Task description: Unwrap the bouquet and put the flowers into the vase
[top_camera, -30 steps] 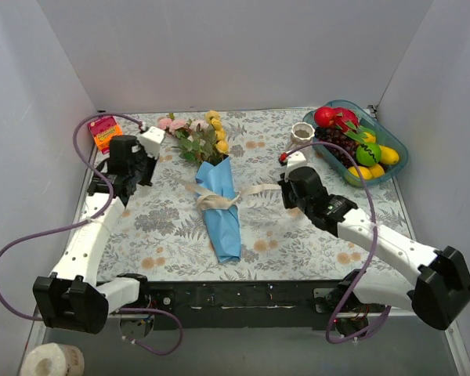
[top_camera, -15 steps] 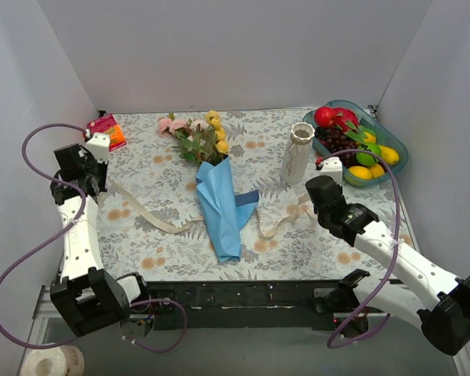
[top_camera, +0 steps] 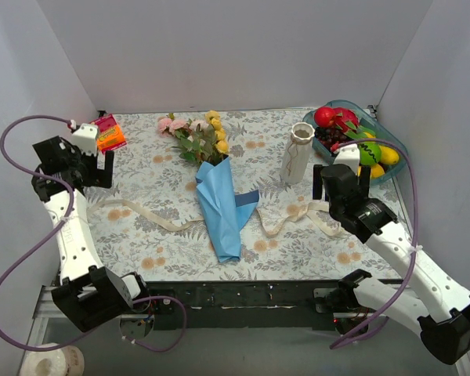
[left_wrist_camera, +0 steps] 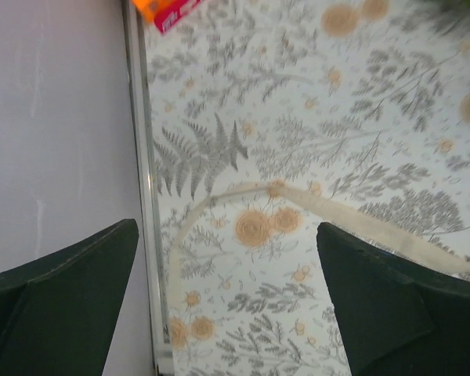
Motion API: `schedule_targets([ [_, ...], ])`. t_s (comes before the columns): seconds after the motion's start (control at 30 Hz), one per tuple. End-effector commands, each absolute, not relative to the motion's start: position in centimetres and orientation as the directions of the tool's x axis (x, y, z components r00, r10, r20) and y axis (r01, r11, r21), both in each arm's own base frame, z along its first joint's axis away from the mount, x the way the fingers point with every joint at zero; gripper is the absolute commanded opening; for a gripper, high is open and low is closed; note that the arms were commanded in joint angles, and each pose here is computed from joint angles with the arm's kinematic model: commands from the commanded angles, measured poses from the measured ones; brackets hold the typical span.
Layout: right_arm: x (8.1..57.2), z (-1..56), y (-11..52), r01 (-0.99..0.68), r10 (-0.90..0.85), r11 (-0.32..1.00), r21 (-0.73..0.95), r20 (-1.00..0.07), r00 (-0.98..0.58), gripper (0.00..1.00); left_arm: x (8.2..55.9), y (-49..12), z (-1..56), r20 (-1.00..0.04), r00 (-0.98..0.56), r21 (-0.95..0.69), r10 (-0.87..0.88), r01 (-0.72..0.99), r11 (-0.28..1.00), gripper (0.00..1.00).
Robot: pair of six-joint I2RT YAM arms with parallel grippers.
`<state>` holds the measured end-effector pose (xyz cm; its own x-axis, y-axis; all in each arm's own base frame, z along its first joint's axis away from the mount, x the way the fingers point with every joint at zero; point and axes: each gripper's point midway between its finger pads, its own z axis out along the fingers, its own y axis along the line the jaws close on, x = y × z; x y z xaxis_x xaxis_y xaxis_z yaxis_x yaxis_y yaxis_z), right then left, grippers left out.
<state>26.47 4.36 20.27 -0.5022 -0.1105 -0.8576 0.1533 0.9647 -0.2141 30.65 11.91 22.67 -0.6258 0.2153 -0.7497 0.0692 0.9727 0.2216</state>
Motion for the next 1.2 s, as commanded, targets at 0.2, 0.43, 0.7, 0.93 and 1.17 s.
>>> schedule_targets([
  [0.2, 27.6, 25.3, 17.8, -0.251, -0.118, 0.968, -0.021, -0.919, -0.377, 0.98, 33.8, -3.2, 29.5, -0.869, -0.441, -0.013, 0.227, 0.478, 0.878, 0.98],
  [0.43, 25.3, 20.9, 28.2, -0.418, -0.401, 0.877, -0.237, -0.840, -0.364, 0.98, 33.9, -5.3, 26.6, -0.856, -0.504, -0.174, 0.118, 0.495, 0.851, 0.98],
  [0.7, 21.2, 17.2, 36.9, -0.561, -0.571, 0.756, -0.338, -0.759, -0.311, 0.98, 32.5, -3.5, 23.0, -0.825, -0.554, -0.159, 0.113, 0.420, 0.893, 0.98],
  [0.93, 18.8, 12.1, 40.0, -0.613, -0.675, 0.675, -0.410, -0.679, -0.288, 0.91, 31.8, -1.0, 22.3, -0.808, -0.589, -0.247, 0.014, 0.360, 0.899, 0.98],
  [1.17, 15.0, 9.4, 38.9, -0.650, -0.776, 0.564, -0.509, -0.595, -0.207, 0.95, 30.5, 1.5, 19.9, -0.749, -0.660, -0.345, -0.062, 0.309, 0.886, 0.98],
])
